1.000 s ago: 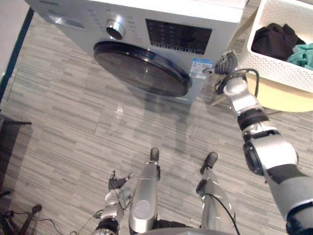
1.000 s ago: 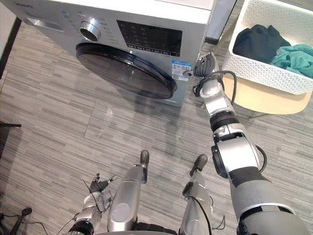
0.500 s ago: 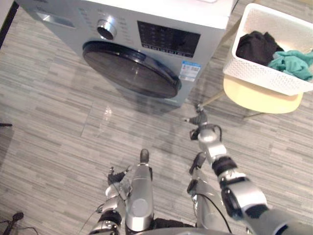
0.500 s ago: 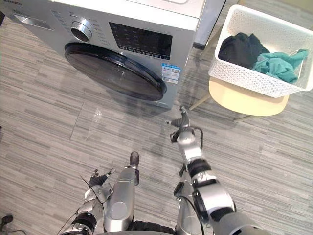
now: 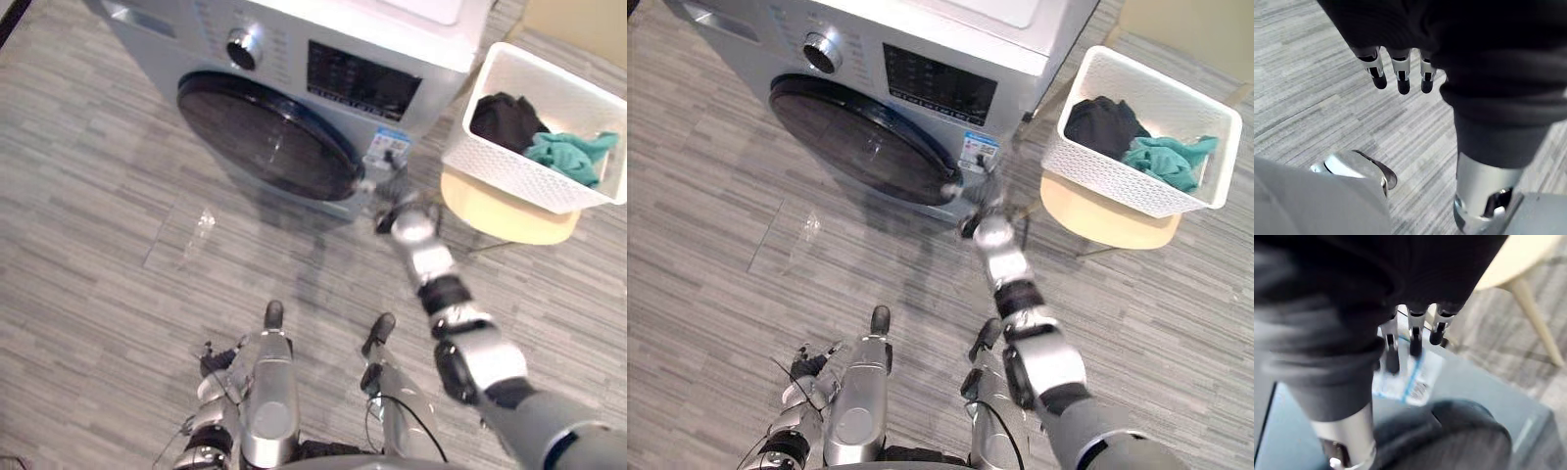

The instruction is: Pick up the laundry basket with both hands and put the clothes into the washing machine.

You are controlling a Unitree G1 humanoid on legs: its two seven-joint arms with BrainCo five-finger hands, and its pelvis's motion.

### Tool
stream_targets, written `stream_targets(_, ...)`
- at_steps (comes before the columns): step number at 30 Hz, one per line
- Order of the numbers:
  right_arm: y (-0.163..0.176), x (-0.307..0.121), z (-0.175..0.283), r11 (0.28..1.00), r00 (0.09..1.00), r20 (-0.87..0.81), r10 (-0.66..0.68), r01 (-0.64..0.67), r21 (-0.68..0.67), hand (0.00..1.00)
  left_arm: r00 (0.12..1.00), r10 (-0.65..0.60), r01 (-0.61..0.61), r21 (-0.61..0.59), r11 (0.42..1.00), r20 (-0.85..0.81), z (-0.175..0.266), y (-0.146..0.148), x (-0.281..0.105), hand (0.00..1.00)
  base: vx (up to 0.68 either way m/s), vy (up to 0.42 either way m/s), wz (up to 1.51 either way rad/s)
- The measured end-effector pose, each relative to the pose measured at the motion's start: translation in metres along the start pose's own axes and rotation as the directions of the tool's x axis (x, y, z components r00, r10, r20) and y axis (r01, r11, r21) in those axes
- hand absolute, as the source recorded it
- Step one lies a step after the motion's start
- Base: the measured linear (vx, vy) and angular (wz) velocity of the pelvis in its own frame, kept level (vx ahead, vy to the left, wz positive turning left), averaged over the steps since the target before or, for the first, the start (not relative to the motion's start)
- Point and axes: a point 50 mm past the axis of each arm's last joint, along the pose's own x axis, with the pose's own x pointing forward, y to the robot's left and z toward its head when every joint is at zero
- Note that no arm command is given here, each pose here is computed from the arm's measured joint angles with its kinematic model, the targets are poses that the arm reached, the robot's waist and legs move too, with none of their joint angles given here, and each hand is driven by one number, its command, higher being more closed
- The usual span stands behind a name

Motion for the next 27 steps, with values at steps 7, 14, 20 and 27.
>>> stream_targets(7, -0.03, 0.019, 0.007, 0.994, 0.994, -0.057, -0.094, 0.091, -0.052, 0.0, 0.997, 0.057, -0.059, -0.029, 0.998, -0.052, -0.015, 0.018, -0.001, 0.0, -0.02, 0.012, 0.01)
stream_targets(14, -0.069, 0.039, 0.059, 0.981, 0.983, 0.031, -0.183, 0.184, -0.054, 0.0, 0.999, -0.002, 0.0, -0.04, 0.999, -0.034, -0.009, -0.002, -0.002, 0.0, -0.06, 0.0, -0.05)
stream_targets(20, -0.052, 0.039, 0.069, 0.991, 0.991, 0.042, -0.124, 0.125, -0.037, 0.0, 0.989, -0.125, 0.129, -0.053, 0.99, 0.085, 0.021, -0.042, -0.006, 0.0, 0.04, -0.026, -0.08)
stream_targets(27, -0.022, 0.034, 0.073, 0.999, 0.999, 0.038, -0.013, 0.015, -0.046, 0.0, 0.975, -0.176, 0.188, -0.081, 0.979, 0.134, 0.036, -0.058, -0.01, 0.0, 0.09, -0.066, -0.09)
